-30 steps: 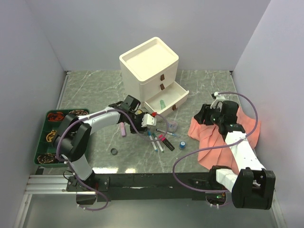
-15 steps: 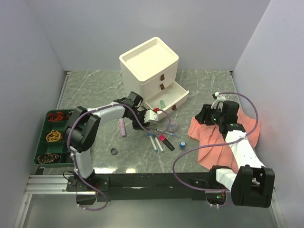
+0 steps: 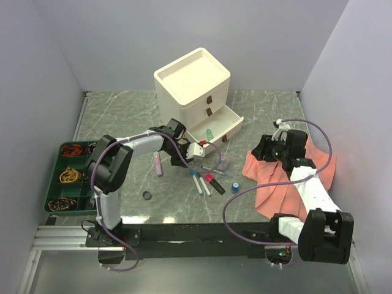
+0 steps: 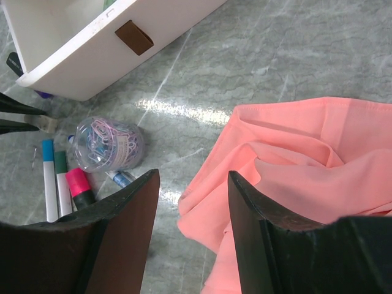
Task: Sort the stationery into containers
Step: Pick up the stationery from the center of the board, then place the stationery in the storage box.
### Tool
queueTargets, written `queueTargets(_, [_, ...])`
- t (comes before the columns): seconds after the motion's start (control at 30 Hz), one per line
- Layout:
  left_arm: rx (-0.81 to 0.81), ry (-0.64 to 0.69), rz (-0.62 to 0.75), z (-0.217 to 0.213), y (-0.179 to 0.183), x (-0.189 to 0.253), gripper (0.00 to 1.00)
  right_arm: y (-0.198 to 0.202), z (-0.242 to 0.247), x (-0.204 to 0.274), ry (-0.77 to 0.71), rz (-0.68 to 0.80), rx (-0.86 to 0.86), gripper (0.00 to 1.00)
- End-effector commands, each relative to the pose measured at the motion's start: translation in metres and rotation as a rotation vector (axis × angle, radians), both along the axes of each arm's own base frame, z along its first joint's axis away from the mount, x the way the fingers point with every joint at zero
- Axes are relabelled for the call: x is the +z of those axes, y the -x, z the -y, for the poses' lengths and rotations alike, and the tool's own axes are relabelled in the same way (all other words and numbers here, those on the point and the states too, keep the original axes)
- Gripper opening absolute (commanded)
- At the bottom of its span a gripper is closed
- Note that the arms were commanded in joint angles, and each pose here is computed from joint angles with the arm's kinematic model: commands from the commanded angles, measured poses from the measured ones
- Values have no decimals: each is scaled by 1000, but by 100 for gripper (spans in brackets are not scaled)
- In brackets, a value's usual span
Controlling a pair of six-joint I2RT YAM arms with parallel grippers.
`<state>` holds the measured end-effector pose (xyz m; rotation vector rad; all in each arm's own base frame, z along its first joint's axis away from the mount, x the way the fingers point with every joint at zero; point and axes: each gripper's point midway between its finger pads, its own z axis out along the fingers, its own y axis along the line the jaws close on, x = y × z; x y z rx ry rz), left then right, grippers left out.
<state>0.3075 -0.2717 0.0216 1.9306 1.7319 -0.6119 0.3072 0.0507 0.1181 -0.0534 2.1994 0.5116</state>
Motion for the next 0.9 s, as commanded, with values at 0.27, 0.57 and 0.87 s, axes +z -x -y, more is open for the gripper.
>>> queueTargets(0.27, [-29,173,41,11,41,125,1,-16,8,55,41,122,-1,56])
queueTargets(0.57, [70,353,250,73,-25,198,1,-22,9,57,-2,118,-46,55])
queueTargets(0.87, [246,297,368,108,-106,178,34,-17,22,70,24,151,-77,55])
